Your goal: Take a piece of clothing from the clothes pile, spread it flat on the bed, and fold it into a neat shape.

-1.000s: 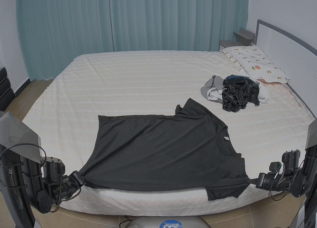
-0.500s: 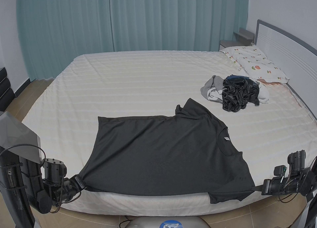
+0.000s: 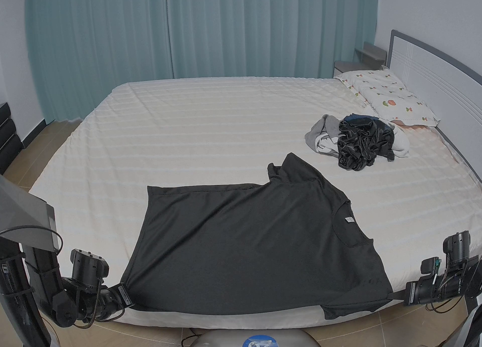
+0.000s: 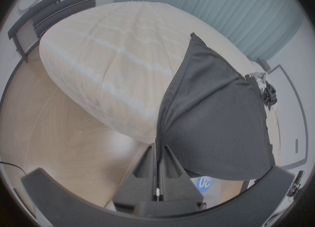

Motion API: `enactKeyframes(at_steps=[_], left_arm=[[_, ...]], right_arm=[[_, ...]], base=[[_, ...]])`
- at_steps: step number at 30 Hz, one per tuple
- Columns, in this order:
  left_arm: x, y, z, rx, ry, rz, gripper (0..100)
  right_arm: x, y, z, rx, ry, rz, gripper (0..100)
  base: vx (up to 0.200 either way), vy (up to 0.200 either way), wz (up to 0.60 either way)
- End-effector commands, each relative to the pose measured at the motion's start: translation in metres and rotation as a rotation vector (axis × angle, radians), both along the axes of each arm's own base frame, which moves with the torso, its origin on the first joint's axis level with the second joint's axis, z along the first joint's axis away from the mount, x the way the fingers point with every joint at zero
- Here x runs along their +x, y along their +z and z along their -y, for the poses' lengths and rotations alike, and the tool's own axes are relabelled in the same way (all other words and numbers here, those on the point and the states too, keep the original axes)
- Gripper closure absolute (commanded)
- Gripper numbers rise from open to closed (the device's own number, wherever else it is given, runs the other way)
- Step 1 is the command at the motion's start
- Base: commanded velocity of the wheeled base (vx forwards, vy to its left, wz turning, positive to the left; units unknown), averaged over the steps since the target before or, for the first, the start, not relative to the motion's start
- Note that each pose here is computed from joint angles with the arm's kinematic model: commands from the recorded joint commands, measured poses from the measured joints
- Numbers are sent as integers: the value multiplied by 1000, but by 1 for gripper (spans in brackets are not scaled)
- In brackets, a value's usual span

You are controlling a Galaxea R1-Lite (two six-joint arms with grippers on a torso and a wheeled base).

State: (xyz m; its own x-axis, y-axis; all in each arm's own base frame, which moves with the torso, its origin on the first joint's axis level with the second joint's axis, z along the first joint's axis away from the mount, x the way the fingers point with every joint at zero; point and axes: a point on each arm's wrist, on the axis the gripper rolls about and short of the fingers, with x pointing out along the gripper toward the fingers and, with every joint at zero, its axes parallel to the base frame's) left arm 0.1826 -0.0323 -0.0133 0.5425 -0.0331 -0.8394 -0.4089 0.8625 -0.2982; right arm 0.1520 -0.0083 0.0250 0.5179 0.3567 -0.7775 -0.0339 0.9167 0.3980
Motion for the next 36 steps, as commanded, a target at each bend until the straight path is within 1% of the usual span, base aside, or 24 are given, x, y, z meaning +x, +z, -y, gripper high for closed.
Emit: enactKeyframes(at_steps=[1, 6, 7, 8, 10, 12, 16, 18, 20, 22, 26, 28, 29, 30, 33, 36], left_arm=[[-11, 14, 3, 18, -56, 15, 100], [-15, 11, 3, 30, -68, -35, 100], [-17, 9, 4, 42, -84, -55, 100], [-17, 9, 4, 42, -84, -55, 100], [-22, 7, 3, 73, -103, -101, 100], [-25, 7, 5, 81, -118, -122, 100], [-27, 6, 7, 84, -136, -140, 100], [-25, 7, 7, 81, -136, -124, 100], [-20, 12, 8, 67, -123, -67, 100], [-12, 19, 7, 41, -104, 10, 100], [5, 26, 2, 26, -55, 93, 100], [19, 32, -3, 13, -12, 150, 100], [25, 35, -4, 0, 1, 170, 100], [32, 37, -4, -30, 15, 192, 100], [44, 40, -1, -102, 51, 215, 100], [53, 41, 0, -115, 58, 230, 100]], right_arm=[[-11, 3, 0, -17, 19, -7, 100], [-17, 4, 1, -32, 36, -23, 100], [-19, 5, 1, -38, 40, -28, 100], [-19, 5, 1, -38, 40, -28, 100], [-22, 5, 2, -44, 47, -35, 100], [-24, 5, 2, -46, 57, -42, 100], [-24, 8, 2, -51, 55, -14, 100], [-23, 10, 2, -48, 53, 4, 100], [-19, 16, 3, -39, 57, 46, 100], [-12, 22, 4, -11, 60, 91, 100], [4, 33, 8, 32, 32, 147, 100], [15, 39, 10, 50, 8, 167, 100], [20, 41, 11, 61, 0, 174, 100], [26, 45, 11, 75, -8, 183, 100], [44, 48, 14, 99, -18, 193, 100], [59, 47, 16, 102, -20, 194, 100]], base=[[0, 0, 0], [0, 0, 0], [0, 0, 0], [0, 0, 0], [0, 0, 0], [0, 0, 0], [0, 0, 0], [0, 0, 0], [0, 0, 0], [0, 0, 0], [0, 0, 0], [0, 0, 0], [0, 0, 0], [0, 0, 0], [0, 0, 0], [0, 0, 0]])
